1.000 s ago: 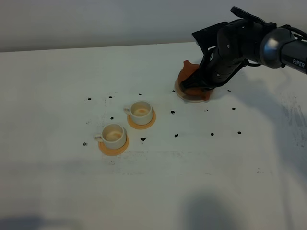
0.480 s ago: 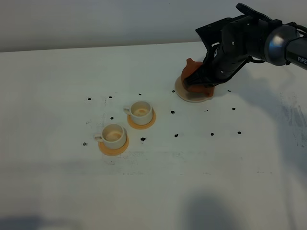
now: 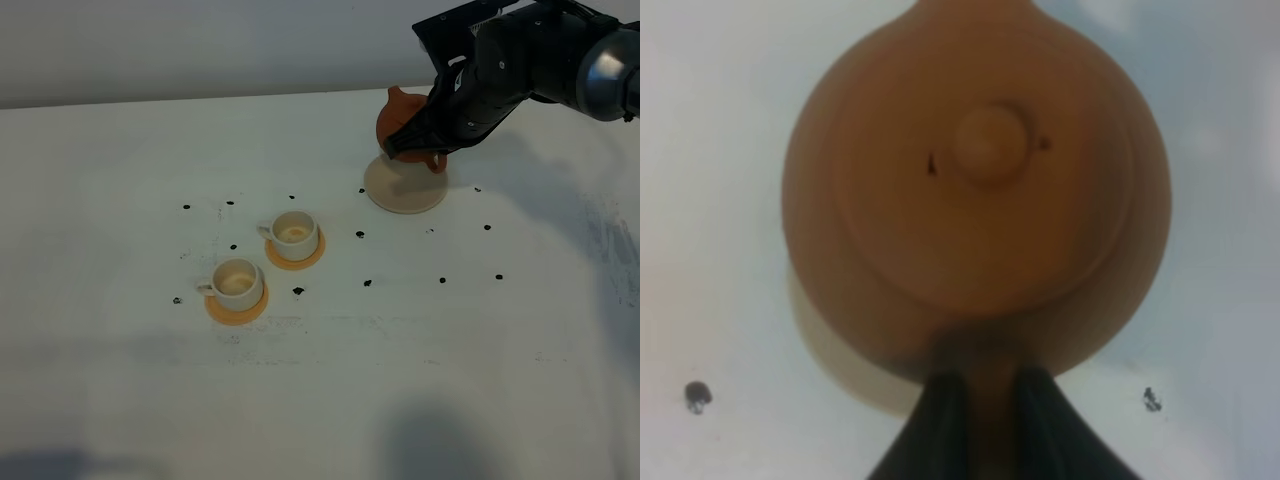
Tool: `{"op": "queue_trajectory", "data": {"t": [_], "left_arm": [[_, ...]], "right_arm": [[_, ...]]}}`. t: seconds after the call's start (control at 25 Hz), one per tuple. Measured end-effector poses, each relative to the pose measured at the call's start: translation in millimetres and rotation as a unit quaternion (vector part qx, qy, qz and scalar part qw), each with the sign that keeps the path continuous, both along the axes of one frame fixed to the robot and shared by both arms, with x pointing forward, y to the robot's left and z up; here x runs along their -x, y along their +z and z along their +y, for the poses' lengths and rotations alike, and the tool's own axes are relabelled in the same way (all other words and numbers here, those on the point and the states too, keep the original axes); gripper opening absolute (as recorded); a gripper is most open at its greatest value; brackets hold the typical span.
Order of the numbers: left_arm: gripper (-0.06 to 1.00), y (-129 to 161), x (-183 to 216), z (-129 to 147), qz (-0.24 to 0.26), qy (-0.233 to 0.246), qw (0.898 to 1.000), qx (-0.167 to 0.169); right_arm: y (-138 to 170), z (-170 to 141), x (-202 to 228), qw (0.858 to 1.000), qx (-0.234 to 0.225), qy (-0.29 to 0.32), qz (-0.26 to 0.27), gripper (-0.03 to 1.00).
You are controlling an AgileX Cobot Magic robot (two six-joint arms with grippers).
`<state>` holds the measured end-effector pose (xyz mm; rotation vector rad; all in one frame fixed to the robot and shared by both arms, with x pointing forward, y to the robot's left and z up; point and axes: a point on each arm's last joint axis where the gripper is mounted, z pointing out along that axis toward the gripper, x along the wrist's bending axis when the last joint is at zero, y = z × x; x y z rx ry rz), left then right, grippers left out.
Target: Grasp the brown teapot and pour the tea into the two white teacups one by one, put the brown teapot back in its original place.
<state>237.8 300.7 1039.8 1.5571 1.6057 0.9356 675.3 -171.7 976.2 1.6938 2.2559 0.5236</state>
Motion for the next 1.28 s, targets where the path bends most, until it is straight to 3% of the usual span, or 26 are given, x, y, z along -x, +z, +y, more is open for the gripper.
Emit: {"op": "queue_trajectory", "data": {"t": [0.6,0.92,1.28], "left_arm": [[0.22,0.0,0.0,0.0,0.000,0.000,1.000,0.000],[0.22,0.0,0.0,0.0,0.000,0.000,1.000,0.000],[0.22,0.0,0.0,0.0,0.000,0.000,1.000,0.000]], "right_arm": [[29.0,20.3,54.9,0.998,-0.014,0.043,-0.052,0.09],[23.6,30.4,87.6,0.996,-0.026,0.062,-0.064,0.09],[17.4,58.8,104.9,0.991,-0.004,0.115,-0.072,0.09]]}}
